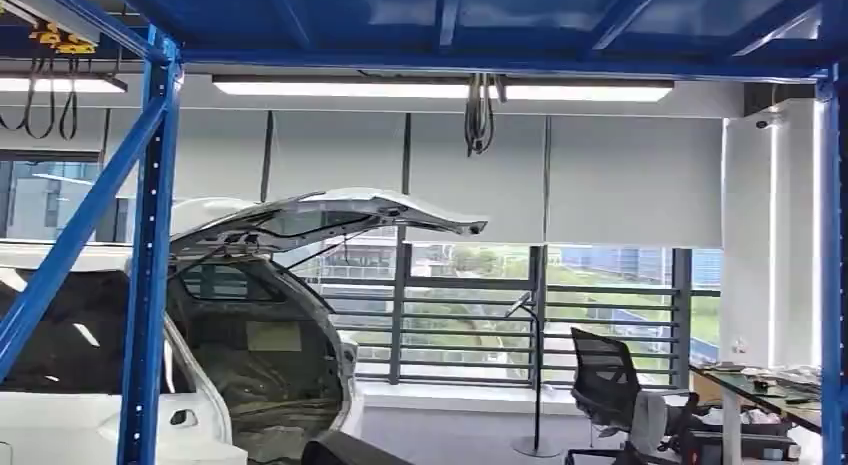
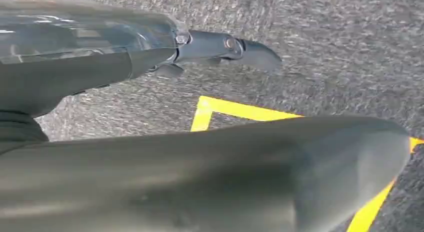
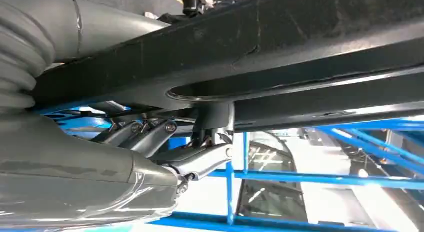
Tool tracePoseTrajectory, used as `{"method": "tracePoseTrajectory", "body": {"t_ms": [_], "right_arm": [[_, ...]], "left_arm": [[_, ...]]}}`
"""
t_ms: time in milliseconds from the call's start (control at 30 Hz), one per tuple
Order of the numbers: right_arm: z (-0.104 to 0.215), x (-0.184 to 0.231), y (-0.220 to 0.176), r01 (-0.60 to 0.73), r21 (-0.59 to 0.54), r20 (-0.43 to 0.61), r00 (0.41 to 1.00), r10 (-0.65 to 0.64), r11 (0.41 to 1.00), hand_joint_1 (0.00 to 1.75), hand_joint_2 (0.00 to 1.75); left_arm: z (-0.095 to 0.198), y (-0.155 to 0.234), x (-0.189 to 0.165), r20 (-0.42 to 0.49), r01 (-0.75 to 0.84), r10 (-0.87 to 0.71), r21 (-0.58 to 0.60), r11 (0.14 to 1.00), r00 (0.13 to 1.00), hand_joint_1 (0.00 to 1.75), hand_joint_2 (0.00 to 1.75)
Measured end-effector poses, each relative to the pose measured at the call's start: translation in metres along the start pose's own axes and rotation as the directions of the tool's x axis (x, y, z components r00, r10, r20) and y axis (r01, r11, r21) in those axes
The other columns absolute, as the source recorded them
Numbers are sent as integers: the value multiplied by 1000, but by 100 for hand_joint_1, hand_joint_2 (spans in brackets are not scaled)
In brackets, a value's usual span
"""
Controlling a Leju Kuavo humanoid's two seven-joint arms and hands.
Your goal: Take the parts from the cabinet and place them on the table.
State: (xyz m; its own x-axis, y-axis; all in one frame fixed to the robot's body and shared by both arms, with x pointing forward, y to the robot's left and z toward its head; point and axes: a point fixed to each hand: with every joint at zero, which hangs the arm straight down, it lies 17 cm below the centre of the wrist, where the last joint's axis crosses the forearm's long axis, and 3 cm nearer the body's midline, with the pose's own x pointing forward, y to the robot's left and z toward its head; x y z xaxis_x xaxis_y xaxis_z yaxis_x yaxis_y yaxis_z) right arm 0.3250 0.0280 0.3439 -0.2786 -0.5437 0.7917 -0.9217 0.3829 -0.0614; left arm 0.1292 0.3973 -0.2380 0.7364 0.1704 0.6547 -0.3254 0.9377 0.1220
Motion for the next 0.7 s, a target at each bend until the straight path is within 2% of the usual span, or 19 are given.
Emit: {"method": "tracePoseTrajectory", "body": {"t_ms": [700], "right_arm": [[-1,-4,3,8,13,-7,1000,-7,1000,175,175]], "left_arm": [[-2,8,4,7,16,-16,2,1000,1000,0,175]]}}
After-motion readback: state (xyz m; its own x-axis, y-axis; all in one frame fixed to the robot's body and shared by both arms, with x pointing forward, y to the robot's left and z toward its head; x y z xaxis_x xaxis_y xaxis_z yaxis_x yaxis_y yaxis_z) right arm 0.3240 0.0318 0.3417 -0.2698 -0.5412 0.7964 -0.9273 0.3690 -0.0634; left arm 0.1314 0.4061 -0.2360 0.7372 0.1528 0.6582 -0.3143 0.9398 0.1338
